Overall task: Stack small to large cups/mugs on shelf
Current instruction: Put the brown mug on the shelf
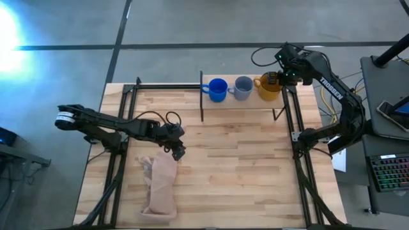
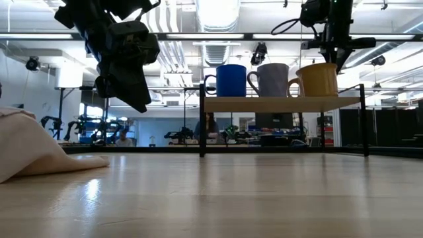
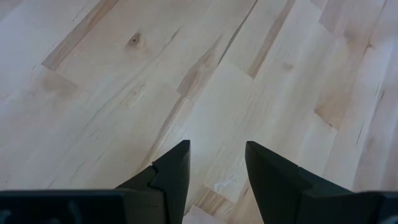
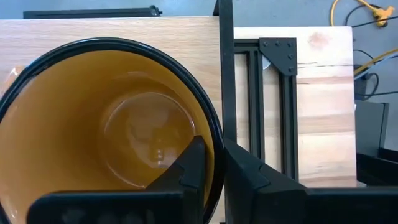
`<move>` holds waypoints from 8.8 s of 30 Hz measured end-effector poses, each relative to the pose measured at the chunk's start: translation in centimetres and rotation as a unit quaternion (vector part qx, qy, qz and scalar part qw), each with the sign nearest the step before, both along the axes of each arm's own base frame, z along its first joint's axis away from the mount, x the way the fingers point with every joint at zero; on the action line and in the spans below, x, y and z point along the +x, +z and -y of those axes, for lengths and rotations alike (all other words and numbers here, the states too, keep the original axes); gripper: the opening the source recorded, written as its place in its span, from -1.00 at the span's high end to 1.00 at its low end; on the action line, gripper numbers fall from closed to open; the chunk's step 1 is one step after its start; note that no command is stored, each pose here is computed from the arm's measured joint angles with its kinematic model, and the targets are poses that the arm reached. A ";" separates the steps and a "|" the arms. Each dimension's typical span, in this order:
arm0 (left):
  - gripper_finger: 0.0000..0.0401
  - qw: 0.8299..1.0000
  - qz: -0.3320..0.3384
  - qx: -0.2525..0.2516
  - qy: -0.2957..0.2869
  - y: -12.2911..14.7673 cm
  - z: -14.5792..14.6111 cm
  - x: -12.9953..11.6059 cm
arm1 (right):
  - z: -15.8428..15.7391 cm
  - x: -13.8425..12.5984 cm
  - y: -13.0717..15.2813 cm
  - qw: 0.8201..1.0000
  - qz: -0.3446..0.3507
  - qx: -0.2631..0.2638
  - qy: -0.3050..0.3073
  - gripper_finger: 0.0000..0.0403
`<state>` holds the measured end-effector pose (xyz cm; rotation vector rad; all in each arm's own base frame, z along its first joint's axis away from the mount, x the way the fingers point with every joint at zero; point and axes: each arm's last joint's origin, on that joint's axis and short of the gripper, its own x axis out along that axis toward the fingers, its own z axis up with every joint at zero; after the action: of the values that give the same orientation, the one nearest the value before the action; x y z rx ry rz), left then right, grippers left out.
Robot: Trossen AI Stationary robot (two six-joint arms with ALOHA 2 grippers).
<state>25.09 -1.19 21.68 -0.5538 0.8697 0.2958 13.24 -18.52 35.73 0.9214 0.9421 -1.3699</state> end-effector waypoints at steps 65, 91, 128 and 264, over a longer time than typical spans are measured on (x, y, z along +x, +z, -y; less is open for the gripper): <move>0.30 1.000 0.005 -0.009 0.012 0.1 0.0 0.1 | 9.0 7.9 1.6 0.985 -0.050 -0.063 0.156 0.96; 0.30 1.000 0.007 -0.008 0.011 0.1 0.0 0.1 | 9.1 8.8 -0.2 0.979 -0.071 0.074 0.178 0.96; 0.30 1.000 0.005 -0.003 0.014 0.0 -0.1 0.1 | 5.6 10.6 1.1 0.965 0.006 0.096 0.245 0.96; 0.30 0.998 0.039 0.037 -0.019 0.2 -0.9 0.5 | -10.4 0.6 -2.4 0.993 0.035 -0.078 -0.085 0.96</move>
<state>25.64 -0.29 21.90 -0.4757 0.7899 0.2686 13.86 -8.16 33.31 0.9396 0.7053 -1.5224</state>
